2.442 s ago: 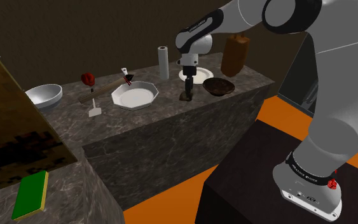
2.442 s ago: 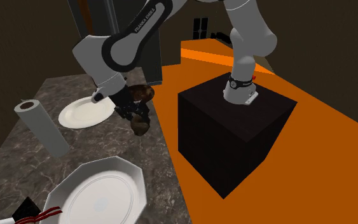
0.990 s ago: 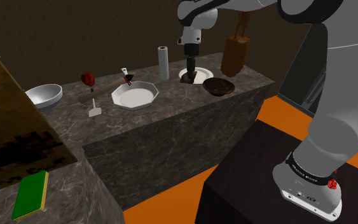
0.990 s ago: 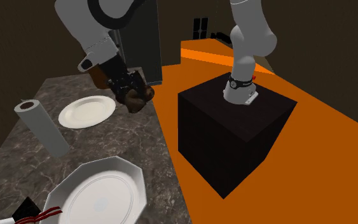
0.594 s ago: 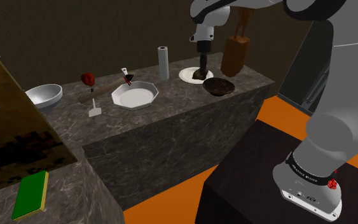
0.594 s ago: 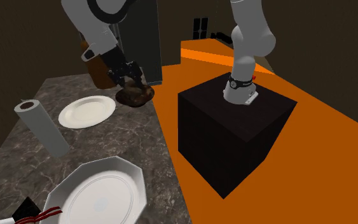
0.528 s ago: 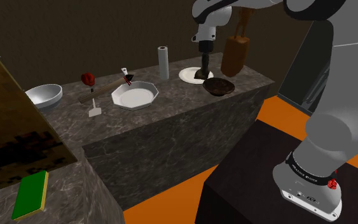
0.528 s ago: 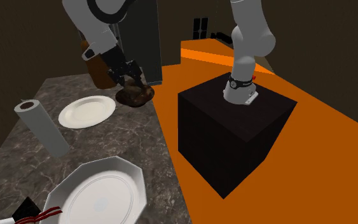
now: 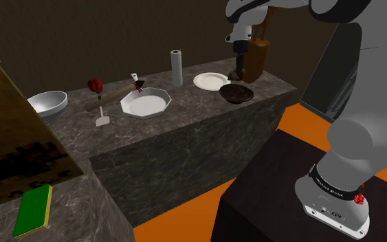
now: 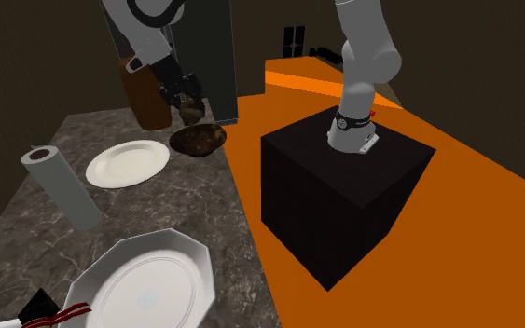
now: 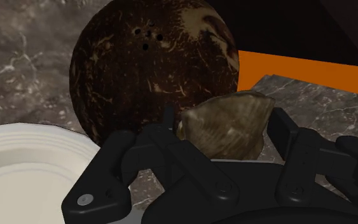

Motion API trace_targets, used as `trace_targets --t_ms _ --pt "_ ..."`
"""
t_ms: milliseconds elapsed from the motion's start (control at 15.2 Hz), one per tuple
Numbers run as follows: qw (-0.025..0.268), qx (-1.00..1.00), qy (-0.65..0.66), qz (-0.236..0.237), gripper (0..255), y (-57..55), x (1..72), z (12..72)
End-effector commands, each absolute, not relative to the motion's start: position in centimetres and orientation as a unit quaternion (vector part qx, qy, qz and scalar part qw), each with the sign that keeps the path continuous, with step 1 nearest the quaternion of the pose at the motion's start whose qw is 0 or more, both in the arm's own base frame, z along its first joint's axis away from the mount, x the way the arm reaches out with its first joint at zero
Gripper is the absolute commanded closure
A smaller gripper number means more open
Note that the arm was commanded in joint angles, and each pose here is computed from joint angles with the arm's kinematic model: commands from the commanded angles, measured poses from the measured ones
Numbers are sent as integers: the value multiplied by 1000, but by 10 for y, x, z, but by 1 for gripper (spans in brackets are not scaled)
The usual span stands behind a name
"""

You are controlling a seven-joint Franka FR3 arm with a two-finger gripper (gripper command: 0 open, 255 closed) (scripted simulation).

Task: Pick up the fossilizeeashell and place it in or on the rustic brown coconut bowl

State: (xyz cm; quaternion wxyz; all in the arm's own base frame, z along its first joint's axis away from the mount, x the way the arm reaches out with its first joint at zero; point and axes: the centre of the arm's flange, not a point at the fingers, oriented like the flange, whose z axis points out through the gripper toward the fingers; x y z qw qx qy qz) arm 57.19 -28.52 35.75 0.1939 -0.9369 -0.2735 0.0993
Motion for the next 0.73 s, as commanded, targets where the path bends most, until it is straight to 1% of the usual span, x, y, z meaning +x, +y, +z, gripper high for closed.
trace_targets --t_ms 0,660 --pt "194 -937 -274 99 255 -300 564 354" --pt "194 -937 -274 99 255 -300 563 301"
